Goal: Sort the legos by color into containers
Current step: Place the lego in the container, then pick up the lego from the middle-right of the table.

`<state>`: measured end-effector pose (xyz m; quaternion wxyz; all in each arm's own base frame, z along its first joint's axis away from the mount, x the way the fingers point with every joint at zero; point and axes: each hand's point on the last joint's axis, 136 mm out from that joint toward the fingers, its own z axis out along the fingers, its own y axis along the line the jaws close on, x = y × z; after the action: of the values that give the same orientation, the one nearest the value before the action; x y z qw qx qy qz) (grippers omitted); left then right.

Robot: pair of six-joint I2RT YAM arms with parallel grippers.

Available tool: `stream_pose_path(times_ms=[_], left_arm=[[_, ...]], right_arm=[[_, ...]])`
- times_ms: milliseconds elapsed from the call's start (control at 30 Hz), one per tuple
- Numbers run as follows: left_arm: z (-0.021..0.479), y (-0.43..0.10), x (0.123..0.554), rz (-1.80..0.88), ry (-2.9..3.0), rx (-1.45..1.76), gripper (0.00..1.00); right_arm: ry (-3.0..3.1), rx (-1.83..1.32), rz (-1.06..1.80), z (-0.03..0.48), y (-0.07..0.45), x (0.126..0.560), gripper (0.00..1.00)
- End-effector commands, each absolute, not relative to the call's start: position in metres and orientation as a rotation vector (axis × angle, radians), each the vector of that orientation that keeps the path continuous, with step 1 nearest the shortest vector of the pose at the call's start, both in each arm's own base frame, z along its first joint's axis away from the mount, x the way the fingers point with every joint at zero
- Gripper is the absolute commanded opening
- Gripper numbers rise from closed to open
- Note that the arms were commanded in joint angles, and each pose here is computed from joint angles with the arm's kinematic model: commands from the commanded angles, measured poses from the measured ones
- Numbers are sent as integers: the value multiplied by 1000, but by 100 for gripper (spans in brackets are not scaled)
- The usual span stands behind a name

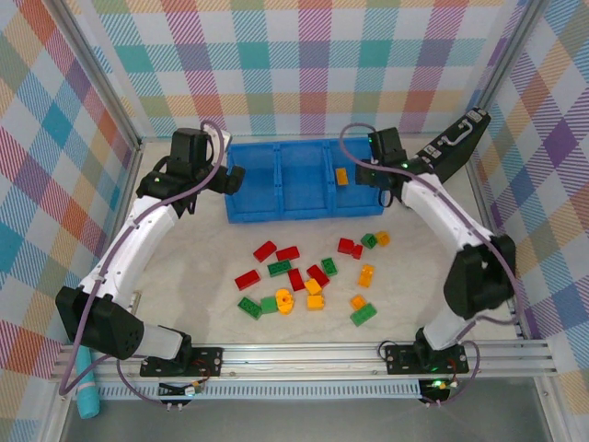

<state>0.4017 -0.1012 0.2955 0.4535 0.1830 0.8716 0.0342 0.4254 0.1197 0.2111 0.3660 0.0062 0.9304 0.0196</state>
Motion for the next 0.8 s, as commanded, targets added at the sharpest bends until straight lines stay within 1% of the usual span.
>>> stream_pose_path(times_ms=[0, 200, 300, 467, 767], left_arm=[[310, -107, 395, 53, 2110, 464, 100], [311, -111, 391, 18, 2104, 466, 100], [313, -112, 390, 17, 2101, 467, 100], [314, -114, 388, 15, 2095, 472, 100], [313, -116, 389, 26, 2100, 482, 100]], right_arm=[[2519, 107, 6, 183, 102, 383, 60], [2609, 206, 93, 151, 94, 340, 65], [2640, 265, 123, 135, 90, 327, 66], [2674, 443, 212, 110, 82, 317, 67], [2706, 780, 339, 72, 71, 315, 65]])
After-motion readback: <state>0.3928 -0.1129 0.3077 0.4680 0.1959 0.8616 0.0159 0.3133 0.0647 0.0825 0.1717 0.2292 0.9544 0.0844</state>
